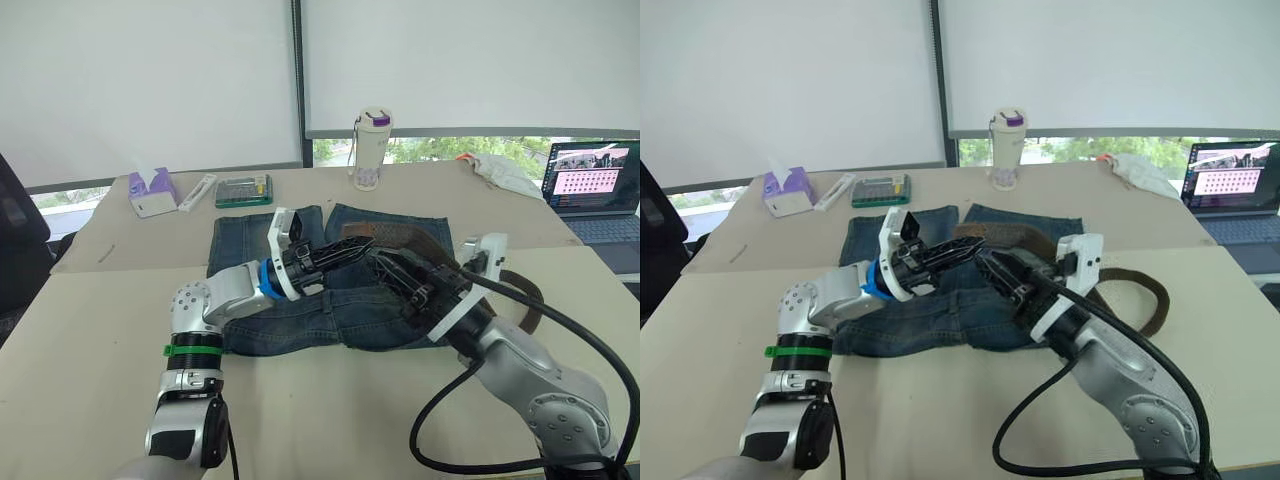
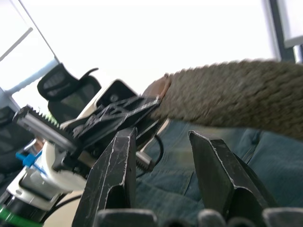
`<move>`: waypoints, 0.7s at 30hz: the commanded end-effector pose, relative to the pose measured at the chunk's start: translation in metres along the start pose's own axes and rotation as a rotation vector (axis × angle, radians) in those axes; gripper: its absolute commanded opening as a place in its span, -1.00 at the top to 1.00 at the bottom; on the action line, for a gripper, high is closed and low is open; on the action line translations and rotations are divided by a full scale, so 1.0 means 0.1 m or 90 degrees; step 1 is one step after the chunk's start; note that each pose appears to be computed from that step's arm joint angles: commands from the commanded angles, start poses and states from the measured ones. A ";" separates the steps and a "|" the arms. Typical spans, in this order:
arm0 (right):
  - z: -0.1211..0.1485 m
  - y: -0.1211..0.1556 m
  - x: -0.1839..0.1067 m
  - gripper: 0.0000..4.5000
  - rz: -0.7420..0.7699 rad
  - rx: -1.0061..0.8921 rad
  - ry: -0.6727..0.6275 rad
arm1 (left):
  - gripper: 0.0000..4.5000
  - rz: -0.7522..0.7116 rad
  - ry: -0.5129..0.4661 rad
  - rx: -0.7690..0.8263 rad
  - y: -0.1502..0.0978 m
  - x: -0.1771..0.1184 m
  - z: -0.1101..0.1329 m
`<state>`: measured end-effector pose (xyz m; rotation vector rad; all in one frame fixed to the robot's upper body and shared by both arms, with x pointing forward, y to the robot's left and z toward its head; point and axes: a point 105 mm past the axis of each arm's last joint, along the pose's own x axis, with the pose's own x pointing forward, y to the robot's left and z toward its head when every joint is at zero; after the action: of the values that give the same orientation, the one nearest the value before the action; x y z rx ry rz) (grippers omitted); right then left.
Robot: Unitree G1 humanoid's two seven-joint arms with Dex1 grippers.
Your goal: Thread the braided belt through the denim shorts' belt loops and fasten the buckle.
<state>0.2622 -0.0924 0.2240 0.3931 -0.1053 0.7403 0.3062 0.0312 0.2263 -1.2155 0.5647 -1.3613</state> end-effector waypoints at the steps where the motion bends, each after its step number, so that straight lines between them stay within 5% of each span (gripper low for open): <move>1: 0.21 0.10 -0.01 0.12 0.027 -0.012 -0.064 | 1.00 -0.029 0.002 0.017 -0.14 0.05 -0.02; 21: 0.31 0.01 0.01 0.12 -0.043 0.030 -0.146 | 1.00 -0.017 -0.001 0.027 -0.15 0.06 0.01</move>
<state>0.2697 -0.0950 0.2347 0.4890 -0.1972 0.6413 0.3096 0.0301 0.2324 -1.2254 0.5345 -1.3327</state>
